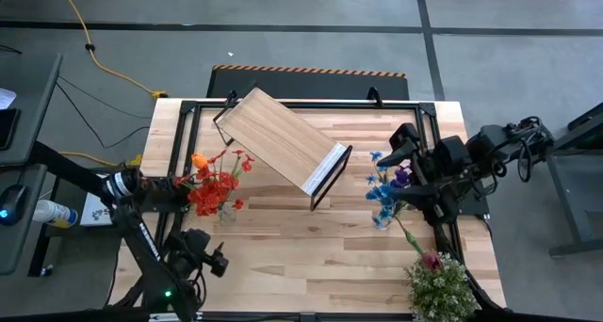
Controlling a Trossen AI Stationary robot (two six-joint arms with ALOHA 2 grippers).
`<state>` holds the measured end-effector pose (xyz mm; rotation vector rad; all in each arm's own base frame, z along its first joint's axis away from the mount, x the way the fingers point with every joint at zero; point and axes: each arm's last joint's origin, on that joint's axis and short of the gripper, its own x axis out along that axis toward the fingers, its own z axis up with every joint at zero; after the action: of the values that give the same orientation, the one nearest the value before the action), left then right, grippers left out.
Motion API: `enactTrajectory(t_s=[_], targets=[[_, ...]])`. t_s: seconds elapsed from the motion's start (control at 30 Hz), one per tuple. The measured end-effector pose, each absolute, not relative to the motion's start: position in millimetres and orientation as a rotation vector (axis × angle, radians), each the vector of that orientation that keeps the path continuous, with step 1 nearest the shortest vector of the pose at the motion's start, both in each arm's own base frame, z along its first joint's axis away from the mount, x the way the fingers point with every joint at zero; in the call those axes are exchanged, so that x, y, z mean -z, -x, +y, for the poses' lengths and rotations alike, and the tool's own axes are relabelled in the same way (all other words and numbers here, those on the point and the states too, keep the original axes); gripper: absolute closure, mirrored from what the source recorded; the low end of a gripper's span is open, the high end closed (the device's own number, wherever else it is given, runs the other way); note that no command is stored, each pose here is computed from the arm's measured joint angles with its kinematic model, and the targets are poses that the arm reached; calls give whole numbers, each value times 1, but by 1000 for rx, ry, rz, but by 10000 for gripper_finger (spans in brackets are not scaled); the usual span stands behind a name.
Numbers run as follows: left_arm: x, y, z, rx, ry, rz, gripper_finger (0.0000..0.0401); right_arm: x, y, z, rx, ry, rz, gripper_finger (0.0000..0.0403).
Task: Pick and place flowers into a vace then onto a shelf
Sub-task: Put the left transparent vase on the shelf
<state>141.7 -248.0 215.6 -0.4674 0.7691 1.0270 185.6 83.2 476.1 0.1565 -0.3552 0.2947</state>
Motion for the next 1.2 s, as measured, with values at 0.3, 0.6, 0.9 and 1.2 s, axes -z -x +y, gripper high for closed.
enactTrajectory(t_s=[0.3,0.6,0.9,1.2], targets=[[-201,-145,-233,-1093,475,665,43,-476,-185,83,-296,-160,-353,142],[-187,-140,-223,-1122,421,641,43,-476,-185,83,-295,-160,-350,142],[-182,-139,-218,-1097,387,588,43,-476,-185,81,-247,-167,-349,142],[-177,-137,-212,-1092,351,566,43,-476,-185,80,-211,-168,-349,142]])
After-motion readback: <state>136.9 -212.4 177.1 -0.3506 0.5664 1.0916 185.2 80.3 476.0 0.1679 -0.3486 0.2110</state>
